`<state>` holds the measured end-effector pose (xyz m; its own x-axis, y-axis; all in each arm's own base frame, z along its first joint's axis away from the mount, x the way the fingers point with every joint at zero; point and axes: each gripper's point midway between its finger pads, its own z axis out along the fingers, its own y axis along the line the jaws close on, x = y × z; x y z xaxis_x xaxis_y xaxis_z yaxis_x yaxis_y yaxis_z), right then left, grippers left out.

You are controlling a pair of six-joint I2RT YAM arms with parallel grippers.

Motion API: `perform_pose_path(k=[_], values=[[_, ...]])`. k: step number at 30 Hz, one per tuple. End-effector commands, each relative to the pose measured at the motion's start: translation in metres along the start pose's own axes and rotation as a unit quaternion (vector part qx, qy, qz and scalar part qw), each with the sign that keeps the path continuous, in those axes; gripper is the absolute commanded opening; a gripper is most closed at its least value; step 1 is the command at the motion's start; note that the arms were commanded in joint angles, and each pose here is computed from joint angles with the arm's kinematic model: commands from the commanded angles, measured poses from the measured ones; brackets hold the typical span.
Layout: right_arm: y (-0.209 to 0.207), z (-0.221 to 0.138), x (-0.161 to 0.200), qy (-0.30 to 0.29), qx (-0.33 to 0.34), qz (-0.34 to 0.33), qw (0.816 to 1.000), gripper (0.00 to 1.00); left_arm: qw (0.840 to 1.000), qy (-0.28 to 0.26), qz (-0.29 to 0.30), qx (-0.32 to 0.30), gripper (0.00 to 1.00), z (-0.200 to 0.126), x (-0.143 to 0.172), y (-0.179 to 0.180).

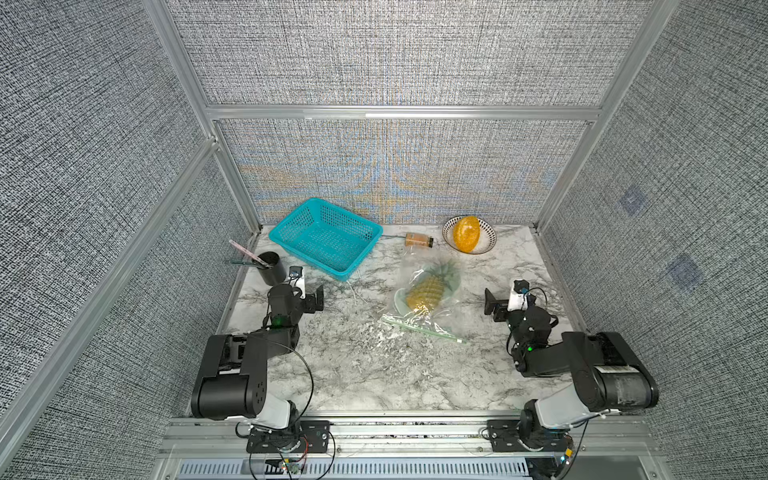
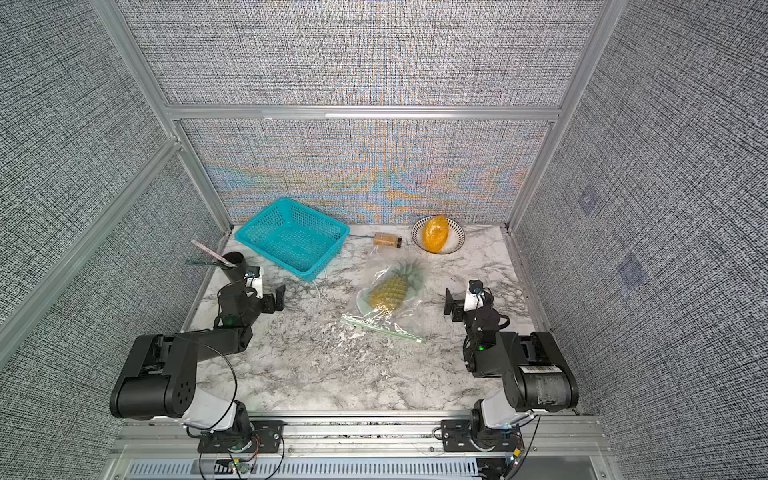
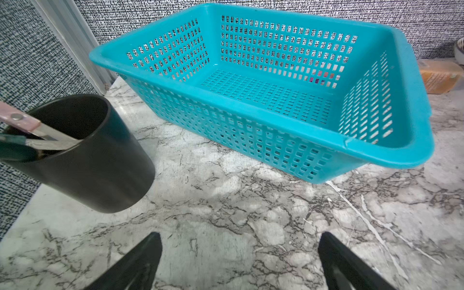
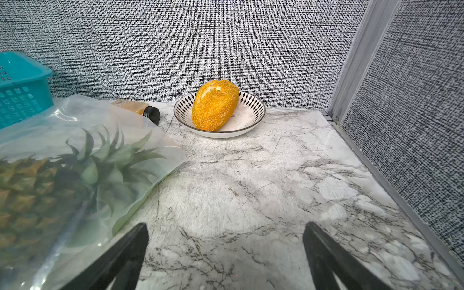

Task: Open the zip-top bag and take out the pineapple
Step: Pick up the zipper food storage bag at the center of the board.

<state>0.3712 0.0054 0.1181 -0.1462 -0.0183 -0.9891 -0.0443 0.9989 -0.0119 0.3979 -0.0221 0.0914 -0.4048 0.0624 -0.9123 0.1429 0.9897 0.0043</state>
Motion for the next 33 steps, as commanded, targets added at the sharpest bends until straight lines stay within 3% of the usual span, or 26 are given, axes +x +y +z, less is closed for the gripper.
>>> perform_pose_path(k=[1, 33], values=[[-0.0002, -0.0001, -0.0074, -0.015, 0.001, -0.001, 1.0, 0.98, 1.0, -0.007, 0.0, -0.013, 0.99, -0.0013, -0.004, 0.0032], [-0.0014, -0.0001, -0.0095, -0.02, -0.002, 0.004, 1.0, 0.98, 1.0, -0.003, -0.003, -0.029, 0.99, -0.001, -0.0035, 0.0068]])
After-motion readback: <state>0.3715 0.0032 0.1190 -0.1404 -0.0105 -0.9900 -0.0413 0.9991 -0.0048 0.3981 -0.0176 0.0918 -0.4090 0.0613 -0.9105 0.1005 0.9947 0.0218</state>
